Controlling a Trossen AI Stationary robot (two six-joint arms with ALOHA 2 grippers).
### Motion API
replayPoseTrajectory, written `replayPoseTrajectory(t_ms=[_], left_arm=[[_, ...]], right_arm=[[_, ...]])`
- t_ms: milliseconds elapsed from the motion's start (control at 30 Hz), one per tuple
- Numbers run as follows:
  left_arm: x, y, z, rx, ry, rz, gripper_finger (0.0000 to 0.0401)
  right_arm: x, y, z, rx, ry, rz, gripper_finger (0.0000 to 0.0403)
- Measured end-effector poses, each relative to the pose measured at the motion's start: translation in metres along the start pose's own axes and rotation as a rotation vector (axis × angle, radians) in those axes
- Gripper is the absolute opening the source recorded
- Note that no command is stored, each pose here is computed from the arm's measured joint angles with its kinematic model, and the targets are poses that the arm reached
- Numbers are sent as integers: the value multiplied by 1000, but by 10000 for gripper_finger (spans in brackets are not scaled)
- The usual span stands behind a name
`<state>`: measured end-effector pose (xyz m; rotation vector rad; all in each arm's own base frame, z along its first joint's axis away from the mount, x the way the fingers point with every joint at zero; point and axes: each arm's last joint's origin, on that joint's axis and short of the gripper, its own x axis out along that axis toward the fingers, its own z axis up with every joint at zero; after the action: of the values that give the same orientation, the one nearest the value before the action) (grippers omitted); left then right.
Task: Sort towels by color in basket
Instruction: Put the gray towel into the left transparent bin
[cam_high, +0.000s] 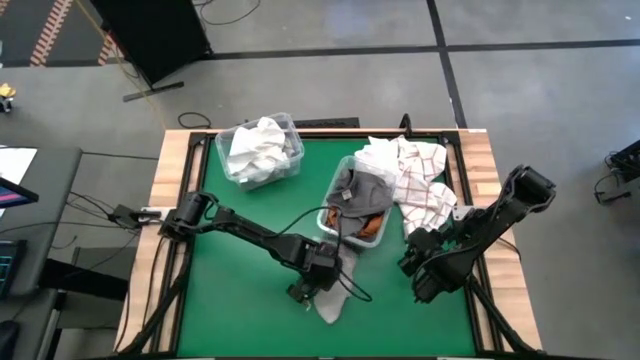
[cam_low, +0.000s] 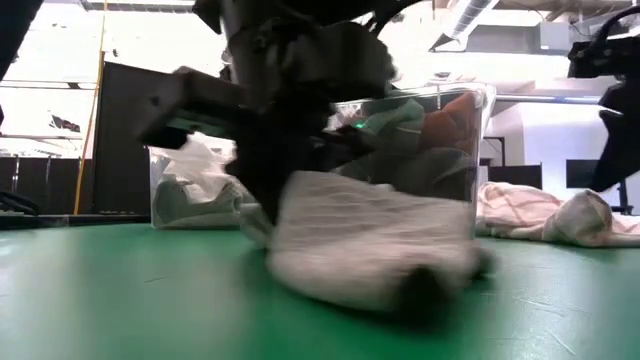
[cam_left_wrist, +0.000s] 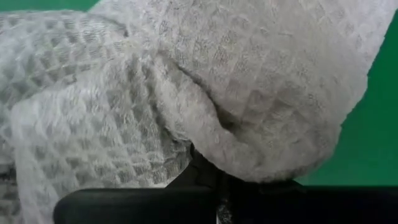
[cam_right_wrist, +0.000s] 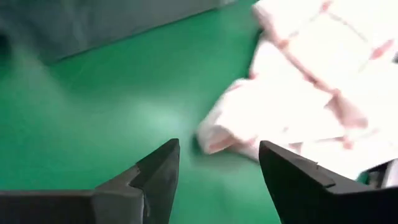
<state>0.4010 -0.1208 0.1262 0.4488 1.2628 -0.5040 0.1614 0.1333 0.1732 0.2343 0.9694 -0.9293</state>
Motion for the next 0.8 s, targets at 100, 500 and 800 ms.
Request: replayPoseTrajectory(t_ms=[100,500,800], left_arm=[[-15,-3,-6,-7,53,-7,7],[-138,-10,-39,-85,139,224,5],[-240,-2,-88,-242,28,553,5]], right_arm=[[1,-2,3,5,-13,-21,248],[4,-5,6,-9,-32,-64,248],[4,-3,7,11,-76,-40,248]])
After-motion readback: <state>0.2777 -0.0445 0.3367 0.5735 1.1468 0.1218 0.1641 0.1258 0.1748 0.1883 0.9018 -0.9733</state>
